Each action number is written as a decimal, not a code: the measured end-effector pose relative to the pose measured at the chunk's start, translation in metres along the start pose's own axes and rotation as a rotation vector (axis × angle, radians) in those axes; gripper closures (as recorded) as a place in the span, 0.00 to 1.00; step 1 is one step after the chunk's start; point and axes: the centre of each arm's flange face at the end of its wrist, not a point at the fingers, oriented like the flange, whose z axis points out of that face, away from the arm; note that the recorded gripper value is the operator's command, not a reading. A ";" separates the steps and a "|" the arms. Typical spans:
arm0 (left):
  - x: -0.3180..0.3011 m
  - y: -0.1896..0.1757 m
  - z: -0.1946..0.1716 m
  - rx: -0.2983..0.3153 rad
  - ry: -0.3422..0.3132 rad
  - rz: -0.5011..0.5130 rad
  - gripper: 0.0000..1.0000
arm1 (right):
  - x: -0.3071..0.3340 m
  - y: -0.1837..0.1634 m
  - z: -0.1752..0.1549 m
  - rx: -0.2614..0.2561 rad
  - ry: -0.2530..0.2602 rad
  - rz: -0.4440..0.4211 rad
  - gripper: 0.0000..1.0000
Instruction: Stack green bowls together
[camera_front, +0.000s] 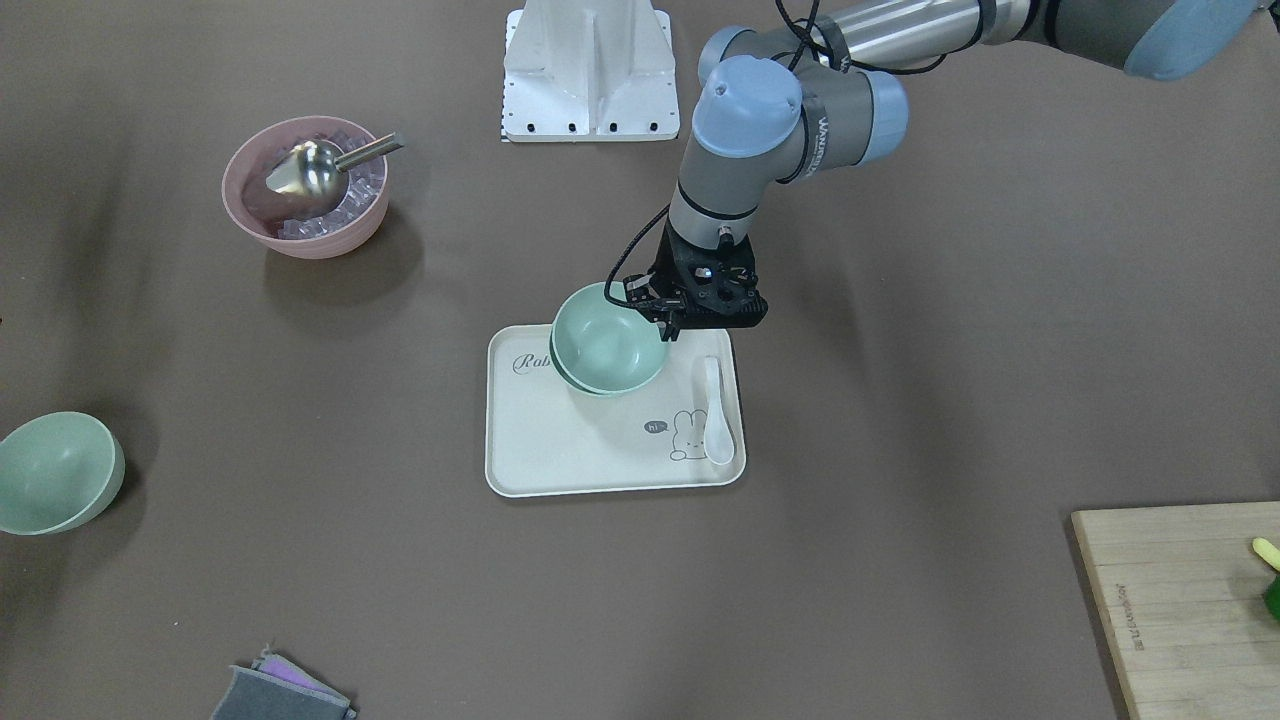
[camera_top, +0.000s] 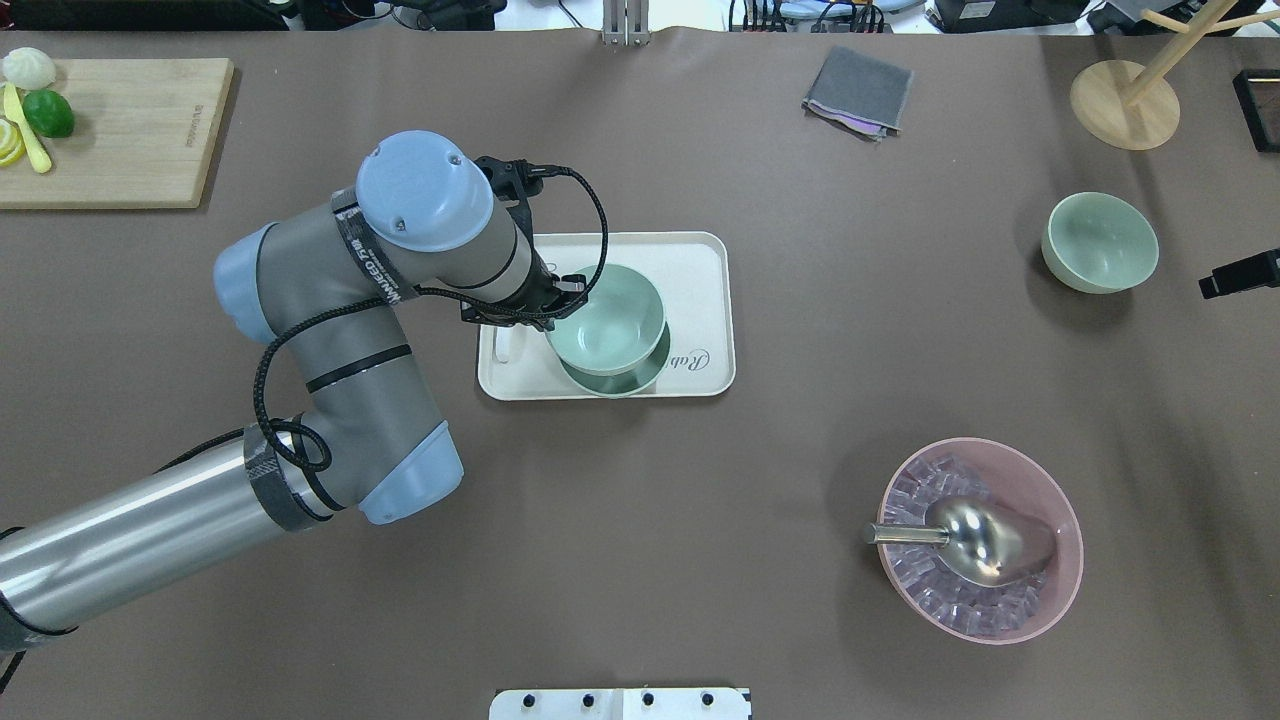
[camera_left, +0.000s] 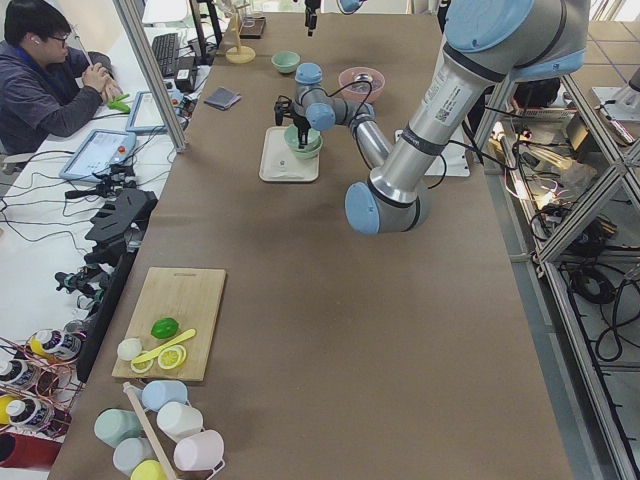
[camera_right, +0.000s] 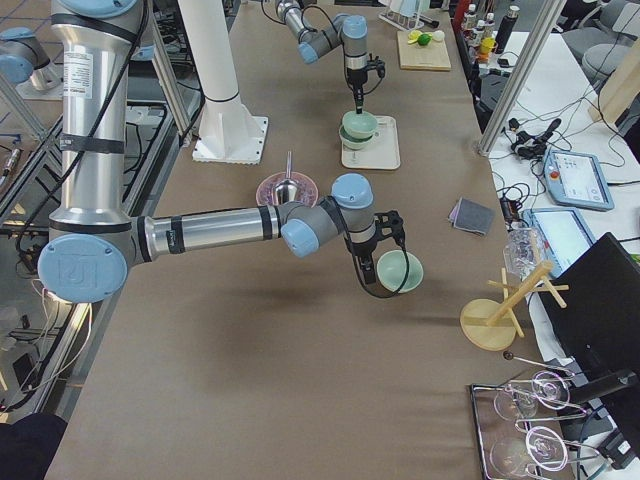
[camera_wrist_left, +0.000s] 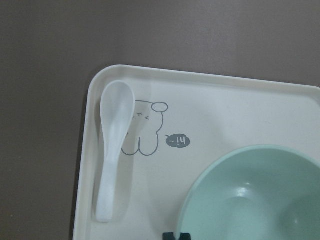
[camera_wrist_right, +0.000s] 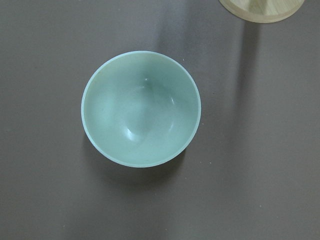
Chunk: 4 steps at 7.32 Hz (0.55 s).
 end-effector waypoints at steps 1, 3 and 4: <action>0.002 0.005 0.005 0.000 -0.004 -0.005 1.00 | 0.000 0.000 0.000 -0.001 0.000 0.001 0.00; 0.007 0.015 0.011 0.008 -0.009 -0.018 1.00 | 0.001 0.002 0.001 -0.003 0.000 0.002 0.00; 0.008 0.018 0.013 0.009 -0.009 -0.021 1.00 | 0.001 0.003 0.000 -0.004 0.000 0.002 0.00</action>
